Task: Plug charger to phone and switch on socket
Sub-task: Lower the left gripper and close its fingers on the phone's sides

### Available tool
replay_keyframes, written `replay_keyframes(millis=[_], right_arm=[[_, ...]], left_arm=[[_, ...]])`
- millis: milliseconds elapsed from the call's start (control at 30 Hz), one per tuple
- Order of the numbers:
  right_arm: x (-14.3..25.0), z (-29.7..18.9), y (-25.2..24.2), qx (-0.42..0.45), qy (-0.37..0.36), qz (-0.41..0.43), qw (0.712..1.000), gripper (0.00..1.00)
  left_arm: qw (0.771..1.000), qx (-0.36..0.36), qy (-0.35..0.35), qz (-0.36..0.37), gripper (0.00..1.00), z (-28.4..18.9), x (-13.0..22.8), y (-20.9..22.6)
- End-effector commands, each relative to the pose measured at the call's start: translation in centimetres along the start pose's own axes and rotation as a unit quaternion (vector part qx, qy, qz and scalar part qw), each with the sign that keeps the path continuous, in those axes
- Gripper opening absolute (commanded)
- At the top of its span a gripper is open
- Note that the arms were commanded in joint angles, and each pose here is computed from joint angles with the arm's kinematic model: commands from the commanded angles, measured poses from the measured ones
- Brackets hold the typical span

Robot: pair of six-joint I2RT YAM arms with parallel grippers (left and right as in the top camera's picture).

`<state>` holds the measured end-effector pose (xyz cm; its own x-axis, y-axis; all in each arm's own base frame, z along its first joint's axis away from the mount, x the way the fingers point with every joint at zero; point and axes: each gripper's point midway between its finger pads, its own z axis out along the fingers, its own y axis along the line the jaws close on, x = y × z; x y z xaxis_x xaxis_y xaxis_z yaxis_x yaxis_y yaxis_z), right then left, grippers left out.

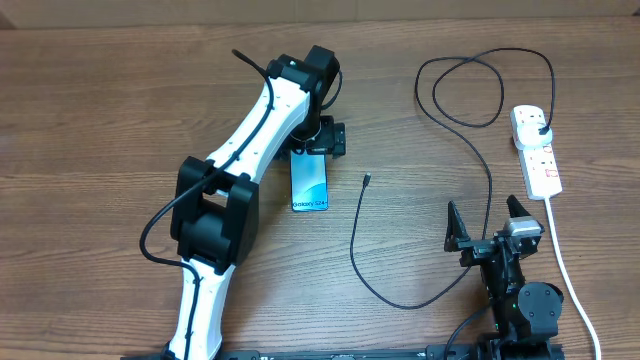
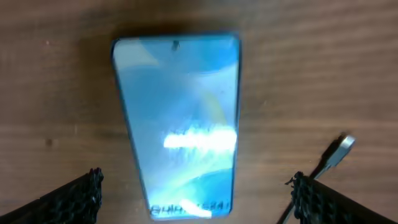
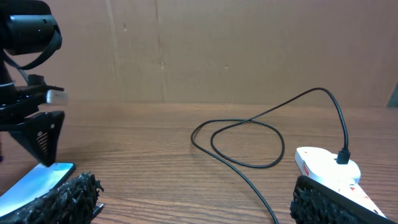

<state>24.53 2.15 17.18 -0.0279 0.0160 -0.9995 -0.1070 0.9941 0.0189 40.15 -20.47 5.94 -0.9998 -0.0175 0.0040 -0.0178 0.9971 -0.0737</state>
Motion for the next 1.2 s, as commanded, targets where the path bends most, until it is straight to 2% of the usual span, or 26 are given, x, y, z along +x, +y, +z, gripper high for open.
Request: replay_keyframes(millis=[0, 300, 533, 733, 1167], right_arm=[[0.1, 0.0, 0.1, -0.001, -0.002, -0.002, 1.000, 1.00], [0.1, 0.0, 0.1, -0.001, -0.002, -0.002, 1.000, 1.00], [0.1, 0.0, 0.1, -0.001, -0.002, -0.002, 1.000, 1.00], [0.1, 0.0, 0.1, -0.001, -0.002, -0.002, 1.000, 1.00], [0.1, 0.0, 0.1, -0.001, -0.002, -0.002, 1.000, 1.00]], left_arm=[[1.000, -0.010, -0.017, 0.011, 0.99, 0.4, -0.7, -0.1], [0.999, -0.019, 0.009, 0.024, 0.99, 0.0, 0.7, 0.5], [0.999, -0.004, -0.017, 0.028, 1.00, -2.2, 1.0, 0.1], [1.000, 0.002, -0.023, -0.001, 1.00, 1.1, 0.9, 0.3], [0.999, -0.009, -0.034, -0.011, 1.00, 1.6, 0.4, 0.6]])
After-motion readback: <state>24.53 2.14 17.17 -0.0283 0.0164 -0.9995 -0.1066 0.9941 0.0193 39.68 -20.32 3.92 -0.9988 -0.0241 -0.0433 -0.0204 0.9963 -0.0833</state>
